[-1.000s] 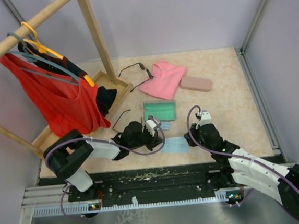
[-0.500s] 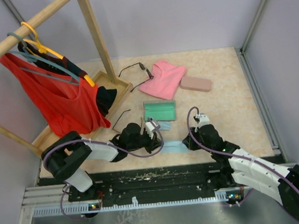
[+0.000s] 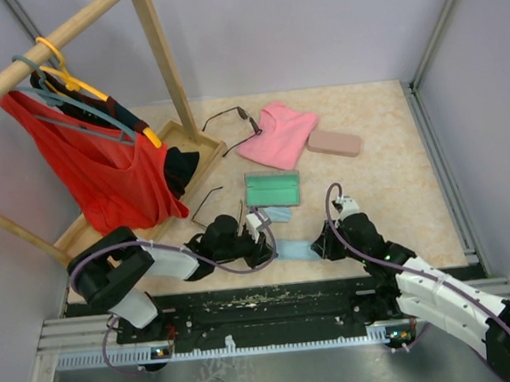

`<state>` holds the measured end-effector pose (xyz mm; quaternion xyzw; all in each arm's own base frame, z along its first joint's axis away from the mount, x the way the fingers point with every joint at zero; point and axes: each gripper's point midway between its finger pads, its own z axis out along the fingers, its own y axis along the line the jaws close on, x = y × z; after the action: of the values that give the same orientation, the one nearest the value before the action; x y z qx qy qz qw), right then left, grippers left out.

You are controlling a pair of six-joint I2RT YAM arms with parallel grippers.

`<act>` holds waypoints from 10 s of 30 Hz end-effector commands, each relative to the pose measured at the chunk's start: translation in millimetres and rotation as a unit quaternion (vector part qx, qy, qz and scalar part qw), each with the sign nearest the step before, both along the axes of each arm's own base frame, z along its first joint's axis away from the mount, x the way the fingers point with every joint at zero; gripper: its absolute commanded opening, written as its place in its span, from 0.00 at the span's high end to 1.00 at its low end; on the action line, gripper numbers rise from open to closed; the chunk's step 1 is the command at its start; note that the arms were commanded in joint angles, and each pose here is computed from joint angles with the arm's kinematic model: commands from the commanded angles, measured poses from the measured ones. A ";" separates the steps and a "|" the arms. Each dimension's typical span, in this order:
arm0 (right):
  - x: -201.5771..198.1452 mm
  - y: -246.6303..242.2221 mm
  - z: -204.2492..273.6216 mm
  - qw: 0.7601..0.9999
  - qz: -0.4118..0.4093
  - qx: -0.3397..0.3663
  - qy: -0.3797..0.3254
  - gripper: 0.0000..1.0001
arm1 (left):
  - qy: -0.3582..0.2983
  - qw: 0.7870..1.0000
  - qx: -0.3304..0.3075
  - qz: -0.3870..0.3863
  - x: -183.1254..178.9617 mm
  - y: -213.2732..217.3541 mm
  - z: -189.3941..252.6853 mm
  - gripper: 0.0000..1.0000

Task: Organize the sunglasses
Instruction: Fold the glasses cleaning cloth at the center of the board, then pick up the glasses cleaning cloth from the center of the board, then place the glasses cleaning cloth in the sunglasses case.

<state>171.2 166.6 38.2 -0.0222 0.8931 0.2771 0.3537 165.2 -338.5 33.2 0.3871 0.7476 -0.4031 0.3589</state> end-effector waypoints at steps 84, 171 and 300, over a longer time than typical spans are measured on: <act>43.7 -4.4 10.1 0.992 -0.104 -0.031 0.068 1.00 | 0.087 0.970 0.036 0.225 53.6 3.3 28.6 0.56; 39.8 -1.4 4.0 0.993 -0.095 -0.024 0.073 1.00 | 0.063 0.913 0.270 0.298 5.1 23.7 -47.4 0.63; 210.5 48.7 47.6 0.992 -0.125 -0.003 -0.029 1.00 | -0.009 0.915 0.092 0.393 210.8 38.6 39.0 0.99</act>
<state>360.7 212.6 64.6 0.0826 0.8958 0.2215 0.3764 362.1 -293.0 59.1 0.0989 0.8824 -0.1427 0.4374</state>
